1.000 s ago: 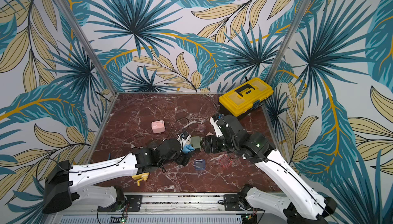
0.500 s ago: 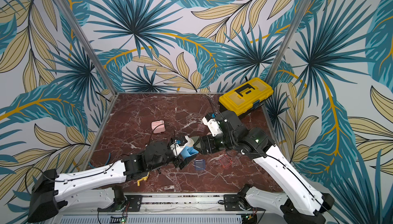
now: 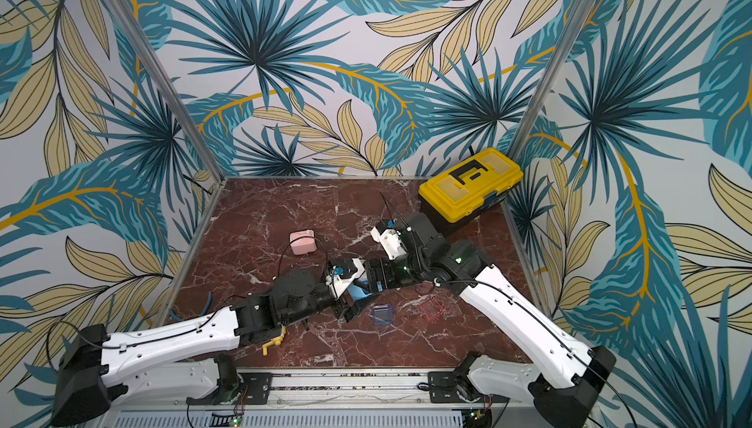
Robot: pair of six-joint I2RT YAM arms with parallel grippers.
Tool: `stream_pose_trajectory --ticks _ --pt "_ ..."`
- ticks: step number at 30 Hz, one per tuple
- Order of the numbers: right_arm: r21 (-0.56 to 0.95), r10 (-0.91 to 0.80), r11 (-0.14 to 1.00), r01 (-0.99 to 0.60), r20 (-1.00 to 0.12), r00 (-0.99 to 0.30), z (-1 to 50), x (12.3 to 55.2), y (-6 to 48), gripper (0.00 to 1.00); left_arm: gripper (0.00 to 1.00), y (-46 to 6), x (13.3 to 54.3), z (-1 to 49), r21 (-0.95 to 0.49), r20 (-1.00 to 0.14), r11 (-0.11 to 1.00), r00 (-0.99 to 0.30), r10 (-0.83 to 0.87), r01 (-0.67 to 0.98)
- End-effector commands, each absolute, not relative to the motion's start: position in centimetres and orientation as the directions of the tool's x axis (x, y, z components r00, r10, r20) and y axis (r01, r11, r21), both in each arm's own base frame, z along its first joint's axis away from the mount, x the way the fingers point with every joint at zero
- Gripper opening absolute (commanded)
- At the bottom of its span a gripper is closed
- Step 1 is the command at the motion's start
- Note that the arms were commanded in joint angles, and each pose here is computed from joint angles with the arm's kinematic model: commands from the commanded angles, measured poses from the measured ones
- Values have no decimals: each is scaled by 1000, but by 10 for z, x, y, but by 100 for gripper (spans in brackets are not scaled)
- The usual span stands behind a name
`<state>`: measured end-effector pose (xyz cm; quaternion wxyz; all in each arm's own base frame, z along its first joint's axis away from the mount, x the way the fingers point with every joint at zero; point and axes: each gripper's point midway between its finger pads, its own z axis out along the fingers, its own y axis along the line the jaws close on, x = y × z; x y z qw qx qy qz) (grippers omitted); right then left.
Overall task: Put the tray back into the pencil sharpener
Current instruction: Pick up the pencil sharpener from the center of the board.
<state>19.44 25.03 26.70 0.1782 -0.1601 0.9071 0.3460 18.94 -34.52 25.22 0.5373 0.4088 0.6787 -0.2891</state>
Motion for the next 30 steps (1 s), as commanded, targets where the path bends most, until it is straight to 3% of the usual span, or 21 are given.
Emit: stream_pose_trajectory --ticks 1,7,13,21,30 --pt "589 -171 687 -425 -437 -883 263 198 259 89 58 -348 190 271 39 -981 495 -62 186 868" --pt "596 -180 681 -425 -426 -887 252 197 261 83 59 -350 192 271 34 -980 501 -69 185 865" --pt "605 -220 656 -452 -419 -881 246 188 262 84 60 -350 192 271 28 -980 502 -74 183 864" --pt "642 -214 570 -513 -487 -847 252 179 267 88 61 -350 191 272 21 -981 503 -80 177 864" --pt "610 -176 589 -530 -542 -821 246 190 265 81 62 -351 190 272 6 -981 497 -91 171 868"
